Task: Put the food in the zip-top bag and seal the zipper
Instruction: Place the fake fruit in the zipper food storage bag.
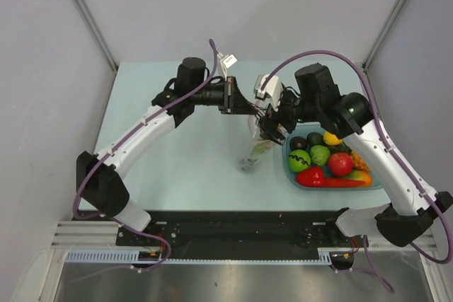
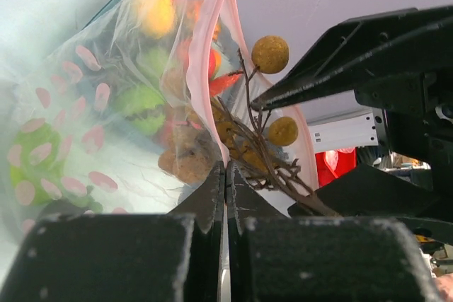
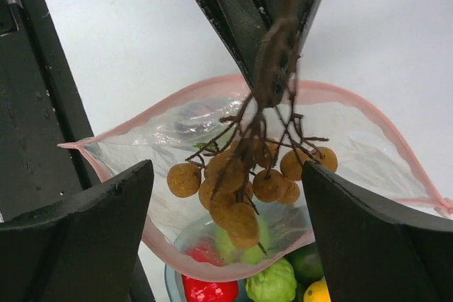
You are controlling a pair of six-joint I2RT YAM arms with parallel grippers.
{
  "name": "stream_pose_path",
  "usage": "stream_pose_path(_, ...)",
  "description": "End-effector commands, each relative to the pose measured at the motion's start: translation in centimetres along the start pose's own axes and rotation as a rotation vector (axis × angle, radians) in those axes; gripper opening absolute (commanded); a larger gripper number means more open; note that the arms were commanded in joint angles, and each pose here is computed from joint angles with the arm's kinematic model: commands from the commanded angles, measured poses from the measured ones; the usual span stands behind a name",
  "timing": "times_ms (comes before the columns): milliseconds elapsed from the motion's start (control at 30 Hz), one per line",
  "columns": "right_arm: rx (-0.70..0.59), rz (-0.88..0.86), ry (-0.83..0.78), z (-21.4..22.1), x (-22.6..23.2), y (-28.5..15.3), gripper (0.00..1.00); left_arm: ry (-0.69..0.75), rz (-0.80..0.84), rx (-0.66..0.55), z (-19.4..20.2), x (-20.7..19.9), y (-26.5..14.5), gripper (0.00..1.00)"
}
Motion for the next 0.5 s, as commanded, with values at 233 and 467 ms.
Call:
stream_pose_path(233, -0.122, 0.160, 0.215, 0.1, -3.6, -4.6, 1.00, 0.241, -0.090, -0.064, -3.0, -2.2, -2.5, 0.00)
stream_pose_path(467, -0.255, 0.156, 0.347, -0.2, -4.8, -6.3, 1.00, 0.100, -0.014, -0.032, -1.1, -0.7, -2.2, 0.00)
Point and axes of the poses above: each gripper's point midway between its finger pads, its own y axis out along the fingers, its own x axis along the line the jaws close on, z = x × y, the point moved 6 cm from there along -y, back along the fingers, and after that the axes turned 5 degrees about y, right-handed, at the moved point
